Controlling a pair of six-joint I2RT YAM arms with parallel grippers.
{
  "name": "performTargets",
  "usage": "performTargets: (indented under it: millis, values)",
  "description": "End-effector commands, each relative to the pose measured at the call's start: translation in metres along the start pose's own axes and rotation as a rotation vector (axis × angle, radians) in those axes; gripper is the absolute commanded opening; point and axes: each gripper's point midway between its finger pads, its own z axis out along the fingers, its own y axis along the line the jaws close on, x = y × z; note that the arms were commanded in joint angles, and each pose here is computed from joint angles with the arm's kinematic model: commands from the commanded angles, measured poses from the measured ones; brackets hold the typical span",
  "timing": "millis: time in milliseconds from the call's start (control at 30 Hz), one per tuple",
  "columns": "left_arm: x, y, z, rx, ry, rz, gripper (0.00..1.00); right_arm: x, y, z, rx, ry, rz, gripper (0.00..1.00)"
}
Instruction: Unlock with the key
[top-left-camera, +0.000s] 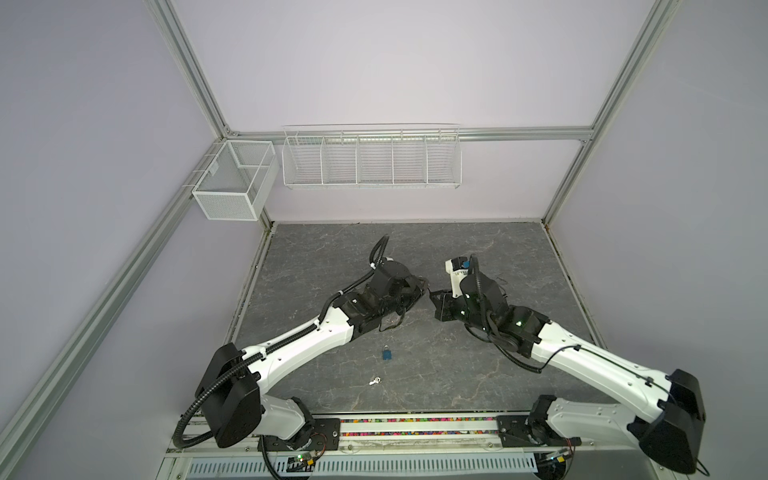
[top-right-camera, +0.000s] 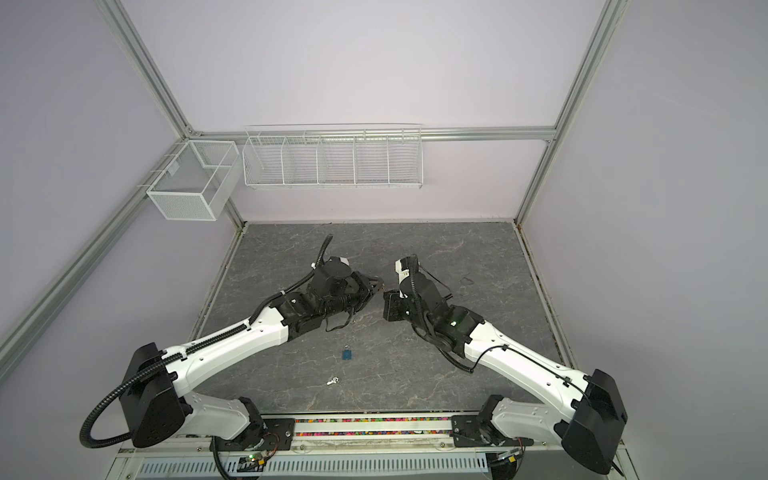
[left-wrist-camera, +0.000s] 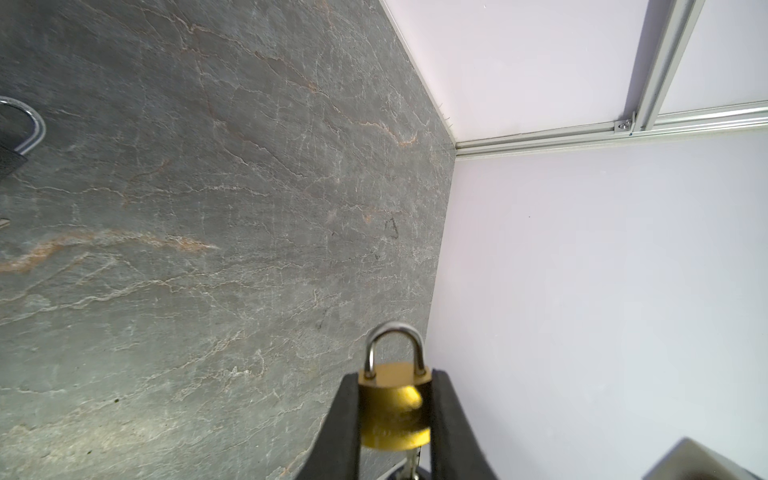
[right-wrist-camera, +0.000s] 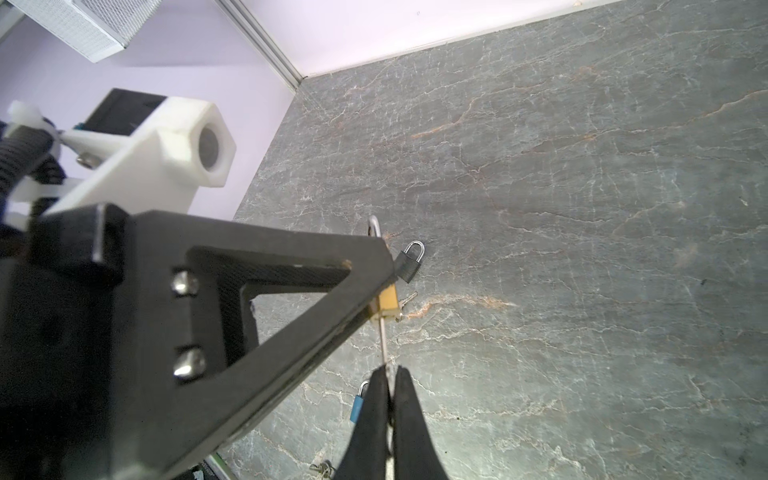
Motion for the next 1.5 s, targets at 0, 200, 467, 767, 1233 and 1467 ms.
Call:
performTargets:
  millis: [0, 200, 467, 767, 1233, 1467]
  values:
    - [0.001, -0.005, -0.002, 0.023, 0.004, -0.012, 0.0, -0.006, 0.0, 0.002, 0.019, -0.013, -0.002, 0.07]
    - [0.002, -0.008, -0.002, 0.035, 0.008, -0.018, 0.0, -0.005, 0.003, 0.004, 0.003, -0.006, -0.013, 0.07]
    - [0.006, -0.011, -0.003, 0.028, 0.011, 0.009, 0.0, -0.014, 0.014, 0.003, -0.026, -0.005, 0.001, 0.06]
    - [0.014, -0.017, -0.006, 0.016, 0.019, 0.071, 0.0, -0.02, 0.038, 0.001, -0.153, 0.005, 0.079, 0.07]
    - [0.038, -0.033, -0.017, 0.101, 0.154, 0.074, 0.0, -0.034, 0.035, -0.01, -0.161, -0.058, -0.06, 0.06]
    - [0.041, -0.039, -0.021, 0.122, 0.168, 0.072, 0.0, -0.046, 0.052, -0.016, -0.265, -0.073, 0.025, 0.07]
